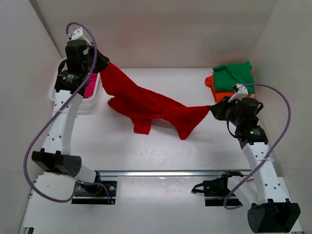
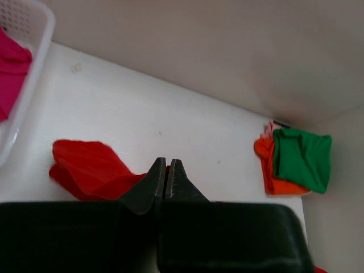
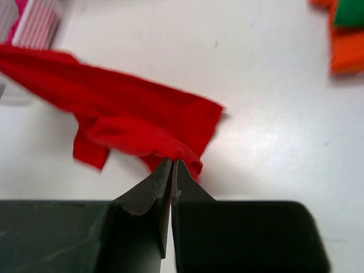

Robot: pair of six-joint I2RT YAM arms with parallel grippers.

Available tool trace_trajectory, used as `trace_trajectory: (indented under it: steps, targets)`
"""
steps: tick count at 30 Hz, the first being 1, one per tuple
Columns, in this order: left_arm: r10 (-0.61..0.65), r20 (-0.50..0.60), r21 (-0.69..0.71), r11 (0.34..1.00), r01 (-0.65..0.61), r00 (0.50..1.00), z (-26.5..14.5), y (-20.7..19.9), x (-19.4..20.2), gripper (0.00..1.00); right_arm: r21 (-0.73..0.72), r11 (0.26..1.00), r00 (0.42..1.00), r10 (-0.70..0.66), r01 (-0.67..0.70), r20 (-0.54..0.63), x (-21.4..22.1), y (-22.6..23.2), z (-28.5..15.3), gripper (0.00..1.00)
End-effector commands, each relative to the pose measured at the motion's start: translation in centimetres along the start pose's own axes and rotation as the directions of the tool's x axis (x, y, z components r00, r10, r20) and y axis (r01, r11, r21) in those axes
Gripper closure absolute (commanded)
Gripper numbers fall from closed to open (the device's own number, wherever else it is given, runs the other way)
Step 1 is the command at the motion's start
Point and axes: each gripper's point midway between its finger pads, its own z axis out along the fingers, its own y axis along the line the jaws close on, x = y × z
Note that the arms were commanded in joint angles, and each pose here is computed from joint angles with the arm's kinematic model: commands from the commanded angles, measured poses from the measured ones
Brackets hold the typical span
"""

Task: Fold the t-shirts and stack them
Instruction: Flatten out the tshirt

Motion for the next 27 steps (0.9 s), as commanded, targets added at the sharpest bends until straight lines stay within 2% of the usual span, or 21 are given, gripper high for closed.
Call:
trace_trajectory:
  steps: [1, 2, 7, 10, 11, 13, 14, 16, 17, 19, 20, 21, 22, 24, 26, 27]
  targets:
    - [-0.031, 0.245, 0.061, 0.998, 0.017, 0.969, -6.5, -1.7, -6.9, 1.00, 0.048, 0.995, 0.986, -0.097, 0.091, 0.137, -5.7, -0.2, -2.2, 1.00]
    - [-0.019, 0.290, 0.058, 0.998, 0.002, 0.957, -8.8, -1.9, -8.4, 1.00, 0.086, 0.992, 0.983, -0.102, 0.090, 0.152, -6.7, -1.0, -3.0, 1.00]
    - [-0.014, 0.292, 0.060, 0.998, -0.004, 0.956, -10.8, -1.5, -8.0, 1.00, 0.045, 0.996, 0.991, -0.087, 0.083, 0.098, -5.2, -0.1, -2.7, 1.00]
    - [-0.023, 0.240, 0.087, 0.996, 0.002, 0.971, -10.8, -1.5, -5.9, 1.00, -0.062, 0.996, 0.997, -0.063, 0.061, -0.034, -1.2, 3.0, -2.1, 1.00]
    - [-0.026, 0.214, 0.085, 0.996, 0.008, 0.977, -10.4, -1.1, -4.8, 1.00, -0.108, 0.994, 0.991, -0.042, 0.029, -0.124, 1.3, 4.1, -2.1, 1.00]
    - [-0.030, 0.207, 0.098, 0.995, 0.009, 0.978, -10.4, -1.1, -4.1, 1.00, -0.131, 0.988, 0.946, 0.035, -0.082, -0.323, 8.2, 4.9, -2.8, 1.00]
    - [-0.037, 0.194, 0.092, 0.996, 0.019, 0.980, -10.3, -0.6, -3.4, 1.00, -0.176, 0.981, 0.931, 0.016, -0.086, -0.365, 10.0, 6.3, -3.8, 1.00]
    - [-0.043, 0.194, 0.092, 0.995, 0.025, 0.980, -10.3, -0.3, -3.0, 1.00, -0.137, 0.980, 0.846, 0.048, -0.142, -0.532, 16.9, 6.6, -5.8, 1.00]
    - [-0.040, 0.178, 0.076, 0.997, 0.027, 0.983, -9.8, 0.2, -2.5, 1.00, -0.127, 0.981, 0.837, 0.055, -0.147, -0.545, 18.0, 6.4, -6.4, 1.00]
    - [-0.033, 0.155, 0.075, 0.997, 0.022, 0.987, -9.5, 0.0, -2.1, 1.00, -0.057, 0.982, 0.753, 0.102, -0.182, -0.650, 21.8, 5.2, -8.2, 1.00]
    - [-0.030, 0.133, 0.075, 0.997, 0.020, 0.991, -9.4, -0.1, -1.7, 1.00, -0.066, 0.976, 0.716, 0.104, -0.205, -0.690, 22.8, 5.3, -8.8, 0.99]
    - [-0.031, 0.122, 0.065, 0.998, 0.024, 0.992, -9.3, 0.3, -1.5, 1.00, -0.075, 0.972, 0.690, 0.105, -0.225, -0.716, 23.2, 5.2, -9.2, 0.99]
    - [-0.035, 0.088, 0.062, 0.998, 0.029, 0.996, -9.3, 0.3, -0.7, 1.00, -0.074, 0.967, 0.681, 0.115, -0.242, -0.723, 23.0, 4.9, -9.2, 0.94]
    - [-0.040, 0.050, 0.048, 0.998, 0.037, 0.998, -9.4, 0.9, 0.5, 1.00, -0.055, 0.974, 0.687, 0.113, -0.218, -0.718, 22.3, 4.1, -8.4, 0.88]
    - [-0.036, 0.040, 0.000, 0.999, 0.036, 0.999, -9.9, 2.1, 0.9, 1.00, -0.101, 0.983, 0.752, 0.050, -0.154, -0.657, 19.4, 3.9, -6.5, 0.74]
    - [-0.031, 0.028, -0.012, 0.999, 0.031, 0.999, -10.4, 2.5, 1.4, 1.00, -0.077, 0.987, 0.742, 0.054, -0.141, -0.668, 19.3, 3.4, -5.6, 0.70]
